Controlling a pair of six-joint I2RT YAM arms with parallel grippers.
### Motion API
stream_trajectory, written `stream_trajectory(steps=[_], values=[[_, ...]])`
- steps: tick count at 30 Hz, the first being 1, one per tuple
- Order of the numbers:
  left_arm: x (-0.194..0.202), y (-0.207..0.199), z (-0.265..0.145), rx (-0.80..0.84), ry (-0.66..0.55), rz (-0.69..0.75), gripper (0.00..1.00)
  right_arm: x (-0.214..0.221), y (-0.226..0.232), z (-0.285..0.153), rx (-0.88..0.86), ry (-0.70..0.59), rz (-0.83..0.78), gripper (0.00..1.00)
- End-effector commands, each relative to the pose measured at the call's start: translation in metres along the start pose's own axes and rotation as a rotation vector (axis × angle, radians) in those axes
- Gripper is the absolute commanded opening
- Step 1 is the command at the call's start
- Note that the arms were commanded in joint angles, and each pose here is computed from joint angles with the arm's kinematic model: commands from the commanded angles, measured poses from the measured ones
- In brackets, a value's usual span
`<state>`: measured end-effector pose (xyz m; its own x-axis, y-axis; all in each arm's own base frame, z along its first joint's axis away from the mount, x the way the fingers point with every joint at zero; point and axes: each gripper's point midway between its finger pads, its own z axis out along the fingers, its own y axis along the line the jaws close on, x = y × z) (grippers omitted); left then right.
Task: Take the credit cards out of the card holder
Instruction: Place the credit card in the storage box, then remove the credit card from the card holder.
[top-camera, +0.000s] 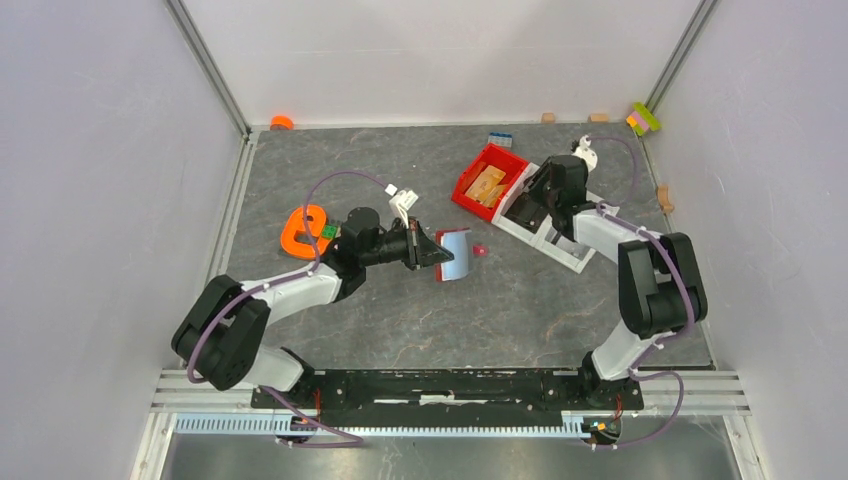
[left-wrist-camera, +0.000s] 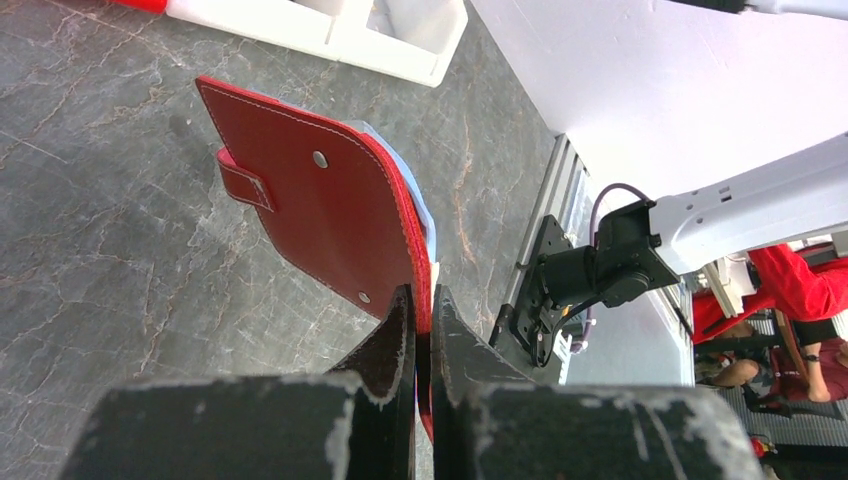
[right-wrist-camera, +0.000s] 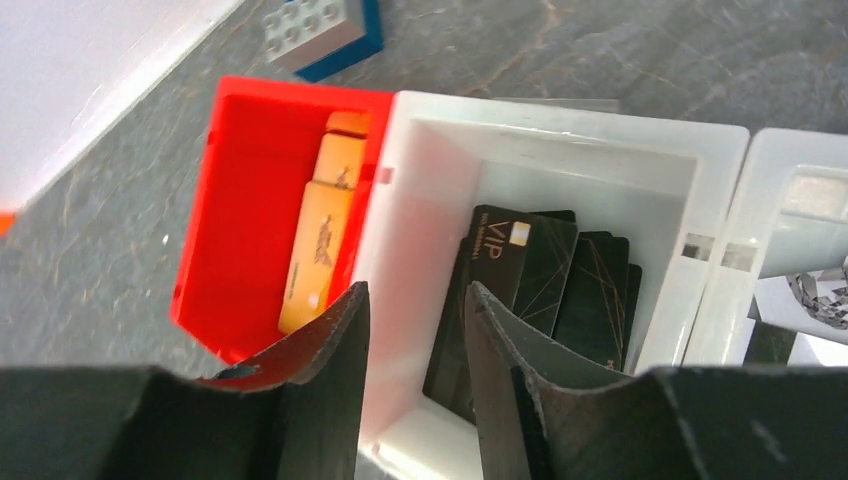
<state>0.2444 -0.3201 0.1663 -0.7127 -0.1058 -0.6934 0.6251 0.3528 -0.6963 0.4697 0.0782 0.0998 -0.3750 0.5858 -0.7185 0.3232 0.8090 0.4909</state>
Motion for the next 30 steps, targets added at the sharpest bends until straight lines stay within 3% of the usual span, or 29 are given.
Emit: stream_trajectory(steps=[1, 7, 9, 12, 18, 22, 25, 30], values=[[-0.016, -0.004, 0.008, 0.014, -0.029, 0.044, 0.02, -0.020, 0.045, -0.042, -0.265, -0.026, -0.149, 0.45], [0.016, 0.000, 0.049, 0.036, 0.107, -0.140, 0.02, 0.033, 0.035, -0.111, -0.442, 0.014, -0.203, 0.76], [0.028, -0.007, 0.064, 0.070, 0.143, -0.250, 0.02, 0.046, 0.033, -0.125, -0.459, 0.014, -0.218, 0.76], [0.031, -0.002, 0.073, 0.063, 0.155, -0.303, 0.02, 0.073, 0.034, -0.141, -0.478, 0.053, -0.257, 0.73], [0.047, 0.056, 0.066, -0.245, 0.240, -0.178, 0.02, 0.117, 0.012, -0.146, -0.429, 0.139, -0.340, 0.69], [0.042, 0.073, 0.053, -0.319, 0.246, -0.131, 0.02, 0.121, 0.002, -0.143, -0.399, 0.128, -0.366, 0.68], [0.038, 0.067, 0.049, -0.263, 0.265, -0.119, 0.02, 0.120, 0.005, -0.144, -0.409, 0.127, -0.381, 0.68], [0.033, -0.001, 0.058, -0.009, 0.280, -0.073, 0.02, 0.092, 0.008, -0.158, -0.408, 0.022, -0.373, 0.69]])
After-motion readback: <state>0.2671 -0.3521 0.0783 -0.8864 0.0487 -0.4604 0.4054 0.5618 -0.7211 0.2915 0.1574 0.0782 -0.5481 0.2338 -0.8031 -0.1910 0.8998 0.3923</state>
